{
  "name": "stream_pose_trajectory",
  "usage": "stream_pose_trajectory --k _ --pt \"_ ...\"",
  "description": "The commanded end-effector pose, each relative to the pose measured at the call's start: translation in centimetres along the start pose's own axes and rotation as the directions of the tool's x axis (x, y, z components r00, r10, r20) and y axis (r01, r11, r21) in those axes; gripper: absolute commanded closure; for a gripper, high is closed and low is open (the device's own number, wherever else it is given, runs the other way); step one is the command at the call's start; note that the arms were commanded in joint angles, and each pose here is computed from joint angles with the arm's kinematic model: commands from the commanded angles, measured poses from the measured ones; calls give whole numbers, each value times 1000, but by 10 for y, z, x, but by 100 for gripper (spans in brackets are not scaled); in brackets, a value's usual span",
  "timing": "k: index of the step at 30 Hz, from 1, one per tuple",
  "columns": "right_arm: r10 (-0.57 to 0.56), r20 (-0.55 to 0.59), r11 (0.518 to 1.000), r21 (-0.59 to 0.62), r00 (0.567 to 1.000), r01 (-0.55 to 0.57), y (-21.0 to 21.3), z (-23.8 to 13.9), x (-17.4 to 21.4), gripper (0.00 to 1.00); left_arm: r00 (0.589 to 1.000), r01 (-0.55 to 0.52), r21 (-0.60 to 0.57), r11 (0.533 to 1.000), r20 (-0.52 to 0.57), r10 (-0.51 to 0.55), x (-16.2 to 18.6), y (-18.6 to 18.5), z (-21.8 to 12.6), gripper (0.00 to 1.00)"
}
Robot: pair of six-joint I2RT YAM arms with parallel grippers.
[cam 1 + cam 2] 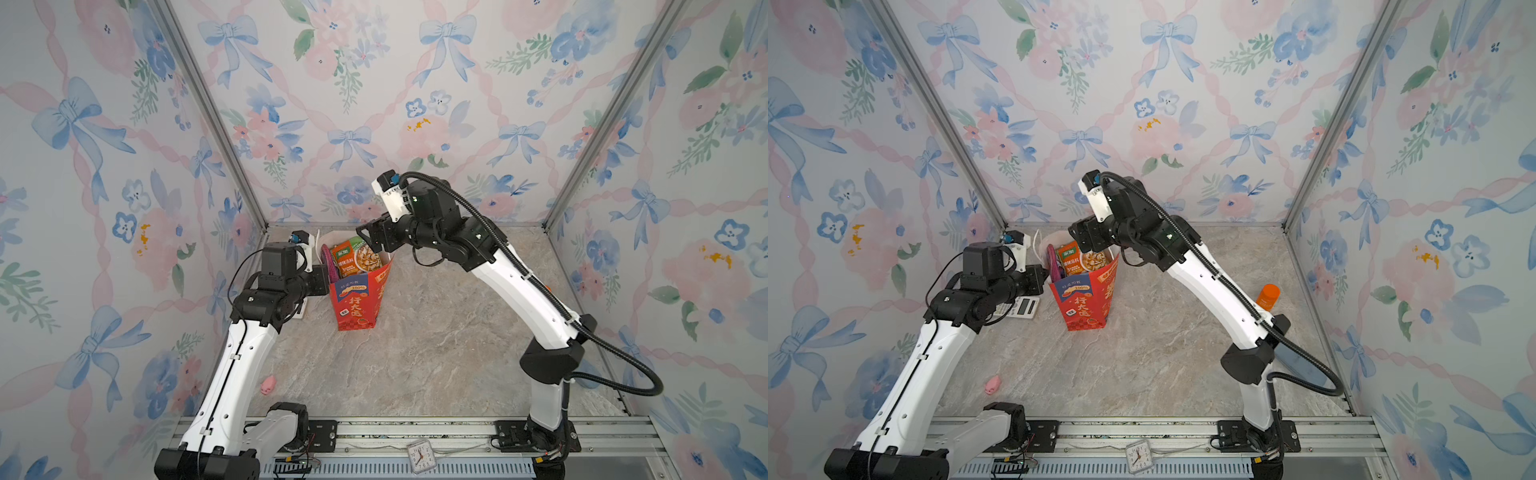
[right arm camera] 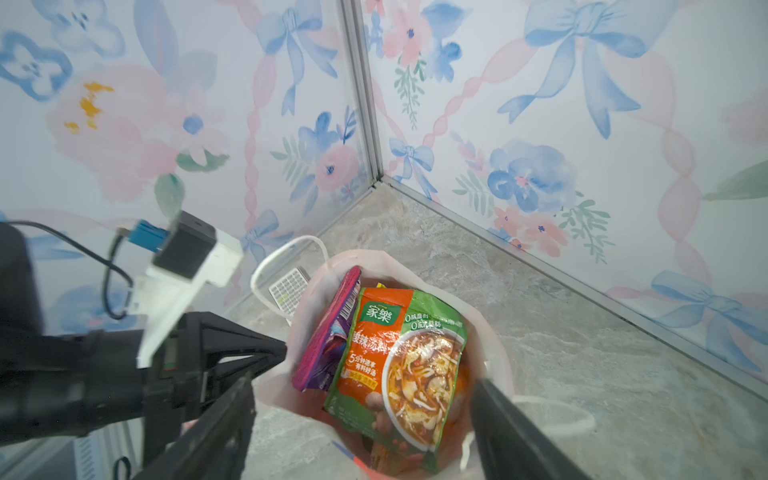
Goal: Place the snacks into the paper bag
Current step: 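Open both grippers, releasing the bag handle and the packet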
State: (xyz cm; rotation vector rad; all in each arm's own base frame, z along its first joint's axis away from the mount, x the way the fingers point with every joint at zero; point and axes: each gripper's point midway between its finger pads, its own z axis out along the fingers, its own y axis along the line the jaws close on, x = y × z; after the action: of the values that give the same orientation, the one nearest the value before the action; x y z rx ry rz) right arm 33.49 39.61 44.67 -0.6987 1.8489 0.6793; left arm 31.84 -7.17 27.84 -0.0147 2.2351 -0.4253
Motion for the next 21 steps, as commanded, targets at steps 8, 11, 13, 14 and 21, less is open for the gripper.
stream_pose_trajectory --k 8,11,13,14,21 --pt "55 118 982 176 991 -75 -63 -47 25 4 999 -17 7 1000 31 17 -13 -3 -6 60" --pt "78 108 971 216 991 -100 -78 -58 40 4 999 -15 5 1000 41 15 -15 -4 -9 44" --pt "93 111 965 235 989 -117 -87 -65 46 4 999 -12 9 1000 45 12 -16 -5 -10 34" --pt "98 113 962 243 989 -123 -91 -69 49 4 999 -11 13 1000 50 11 -18 -6 -11 29" --pt "128 106 946 287 986 -153 -113 -89 68 3 994 -5 15 1000 105 3 -28 -10 -28 2"
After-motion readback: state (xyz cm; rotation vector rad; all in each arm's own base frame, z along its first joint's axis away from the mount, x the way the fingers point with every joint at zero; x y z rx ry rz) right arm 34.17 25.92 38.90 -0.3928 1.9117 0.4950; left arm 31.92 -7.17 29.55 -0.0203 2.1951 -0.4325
